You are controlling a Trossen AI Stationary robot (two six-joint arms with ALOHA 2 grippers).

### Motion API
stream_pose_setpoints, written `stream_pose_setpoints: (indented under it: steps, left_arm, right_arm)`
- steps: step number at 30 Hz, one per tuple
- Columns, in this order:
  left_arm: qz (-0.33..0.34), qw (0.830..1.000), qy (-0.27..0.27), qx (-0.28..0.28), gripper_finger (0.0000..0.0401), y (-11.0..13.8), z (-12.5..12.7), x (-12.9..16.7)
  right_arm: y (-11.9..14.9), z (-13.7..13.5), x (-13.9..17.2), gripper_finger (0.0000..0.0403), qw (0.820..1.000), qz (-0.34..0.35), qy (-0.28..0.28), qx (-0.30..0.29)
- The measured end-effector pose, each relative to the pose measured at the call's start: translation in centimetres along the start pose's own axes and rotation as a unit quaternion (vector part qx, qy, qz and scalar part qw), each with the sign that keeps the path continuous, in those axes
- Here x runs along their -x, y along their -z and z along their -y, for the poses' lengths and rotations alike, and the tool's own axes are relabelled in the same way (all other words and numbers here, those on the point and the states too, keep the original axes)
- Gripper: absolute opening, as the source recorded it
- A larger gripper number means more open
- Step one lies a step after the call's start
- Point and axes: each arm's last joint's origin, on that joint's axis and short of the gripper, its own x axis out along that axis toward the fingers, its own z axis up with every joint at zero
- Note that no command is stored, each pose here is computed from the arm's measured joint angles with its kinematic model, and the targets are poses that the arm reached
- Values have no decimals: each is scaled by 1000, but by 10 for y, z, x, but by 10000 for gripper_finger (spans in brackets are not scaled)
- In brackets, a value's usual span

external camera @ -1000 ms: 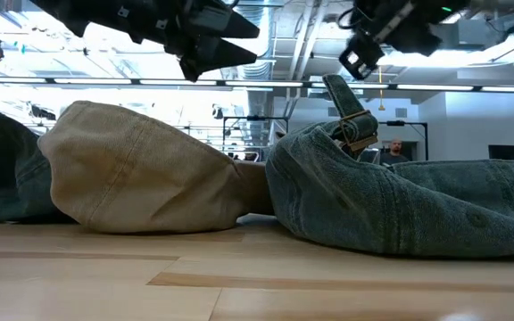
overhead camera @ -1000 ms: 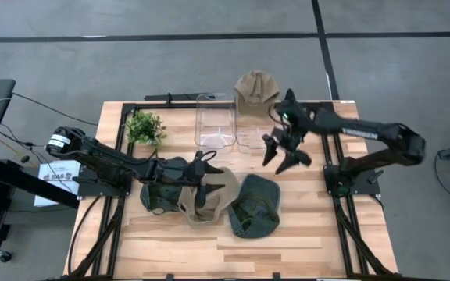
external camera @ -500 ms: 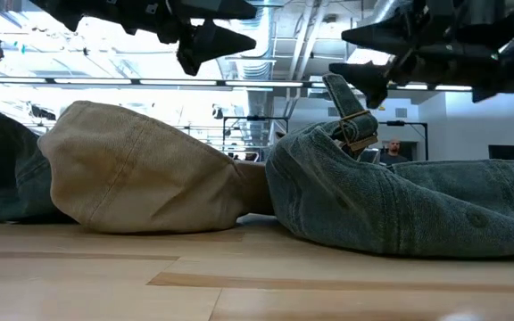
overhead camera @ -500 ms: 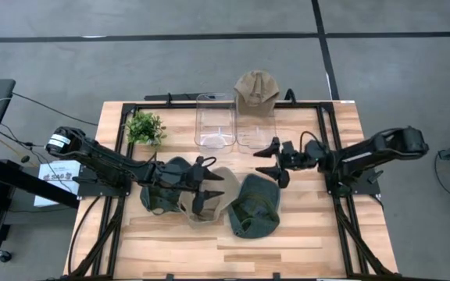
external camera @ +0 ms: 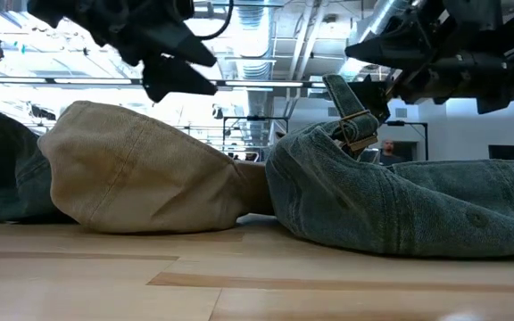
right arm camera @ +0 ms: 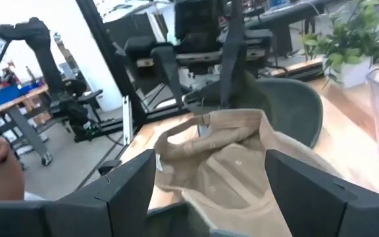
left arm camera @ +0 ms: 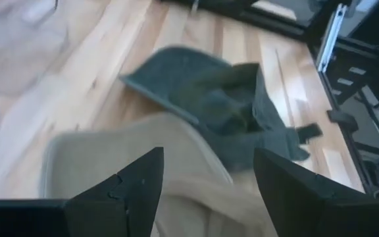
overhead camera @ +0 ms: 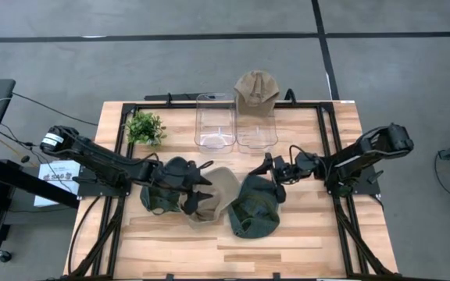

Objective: Pick & Place hat
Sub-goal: Put the brown cap into the right transparent bin

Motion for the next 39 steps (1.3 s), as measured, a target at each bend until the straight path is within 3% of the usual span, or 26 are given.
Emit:
stream_pose_setpoints:
  steps: [9,18,25,33,39]
  left_arm:
    - [-45,997,3,63,232,11,7,2]
    - [-25,998,-31,41,232,10,4,2]
    - [-14,998,-51,42,232,7,-1,1]
    - [-13,998,-49,43,232,7,0,1]
    - [-4,997,-46,55,232,6,0,1]
  right_arm:
    - [-4,1,2,277,999,8,8,40]
    - [-5,0,-45,276,981,-133,109,86]
    - [-20,-22,-84,276,973,-142,52,175]
    - [-37,-32,-113,276,955,-202,-10,216]
    - [-24,-32,-137,276,932,-272,-72,230]
